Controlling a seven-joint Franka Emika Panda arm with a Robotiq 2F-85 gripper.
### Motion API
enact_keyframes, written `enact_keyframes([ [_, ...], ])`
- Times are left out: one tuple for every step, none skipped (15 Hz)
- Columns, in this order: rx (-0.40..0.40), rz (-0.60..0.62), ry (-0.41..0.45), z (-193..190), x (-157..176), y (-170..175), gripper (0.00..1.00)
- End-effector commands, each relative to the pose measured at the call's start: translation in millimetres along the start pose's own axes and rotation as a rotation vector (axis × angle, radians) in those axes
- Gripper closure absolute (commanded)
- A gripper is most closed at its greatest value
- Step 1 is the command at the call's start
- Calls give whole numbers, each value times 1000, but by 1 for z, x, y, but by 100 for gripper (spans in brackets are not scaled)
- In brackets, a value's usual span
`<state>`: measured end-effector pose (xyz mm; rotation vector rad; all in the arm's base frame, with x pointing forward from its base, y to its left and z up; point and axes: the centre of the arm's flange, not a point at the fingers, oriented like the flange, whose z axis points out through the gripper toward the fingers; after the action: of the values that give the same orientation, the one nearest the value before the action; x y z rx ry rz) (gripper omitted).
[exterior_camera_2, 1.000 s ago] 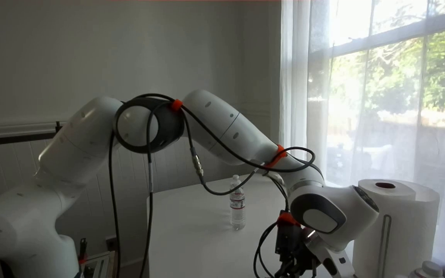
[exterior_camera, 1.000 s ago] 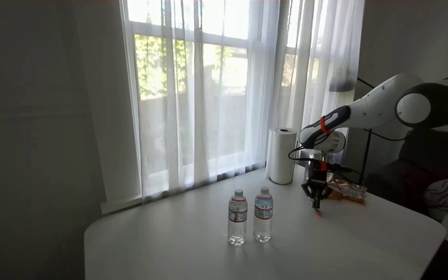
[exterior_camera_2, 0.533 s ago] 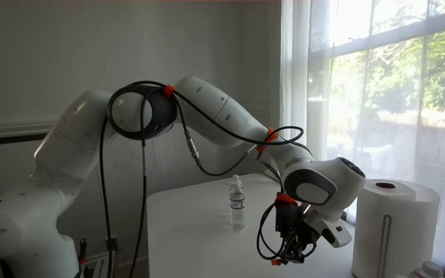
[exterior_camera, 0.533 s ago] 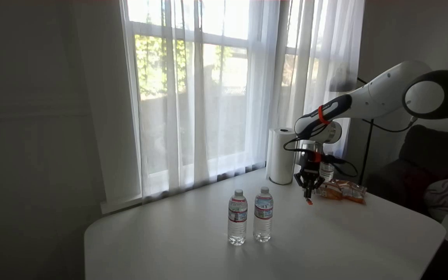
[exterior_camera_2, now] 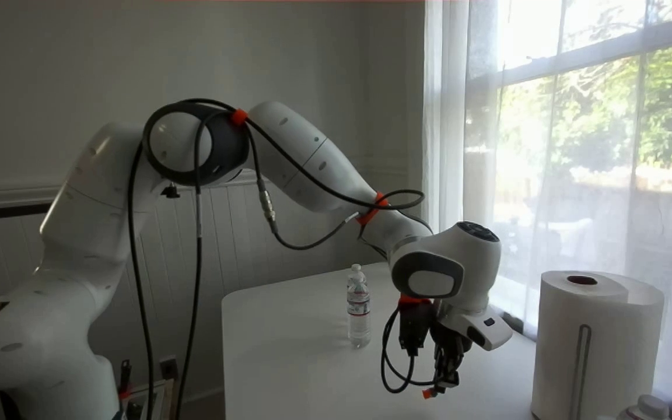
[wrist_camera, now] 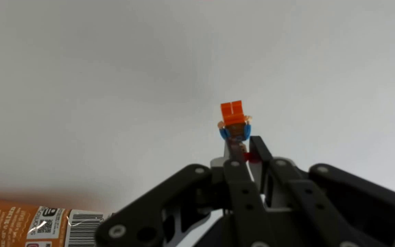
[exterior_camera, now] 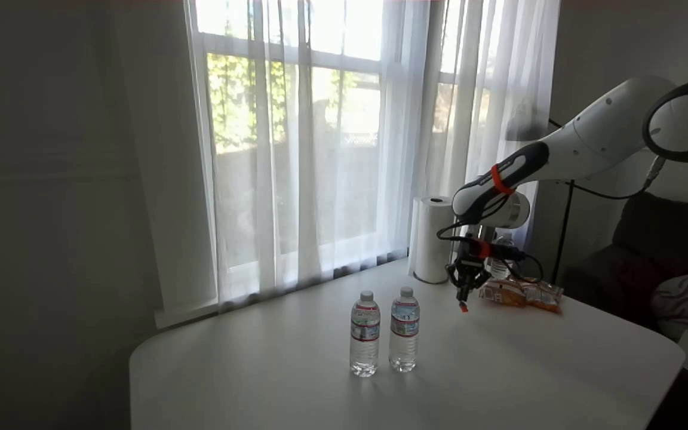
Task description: Pick up the small orange toy and place it standing right side up on the table
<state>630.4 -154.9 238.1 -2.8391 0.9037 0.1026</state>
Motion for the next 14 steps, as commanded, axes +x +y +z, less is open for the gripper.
enact_keyframes([
  [7,-36,129,-11,-44,3,97],
  [4,-49,173,-11,-50,2,97],
  [3,-56,202,-11,-54,1,97],
  [3,-64,234,-10,-59,1,97],
  [1,-70,256,-9,-65,1,97],
  [-1,-76,277,-9,-68,2,97],
  [0,-82,294,-9,-72,2,97],
  [0,-84,311,-6,-77,4,97],
  [-1,-89,327,-6,-80,6,97],
  [-1,-93,340,-5,-83,8,97],
  [-5,-100,359,-4,-86,9,97],
  [-6,-109,373,-2,-90,11,97],
  [-9,-118,391,1,-93,13,97],
  [-8,-128,410,4,-96,15,97],
])
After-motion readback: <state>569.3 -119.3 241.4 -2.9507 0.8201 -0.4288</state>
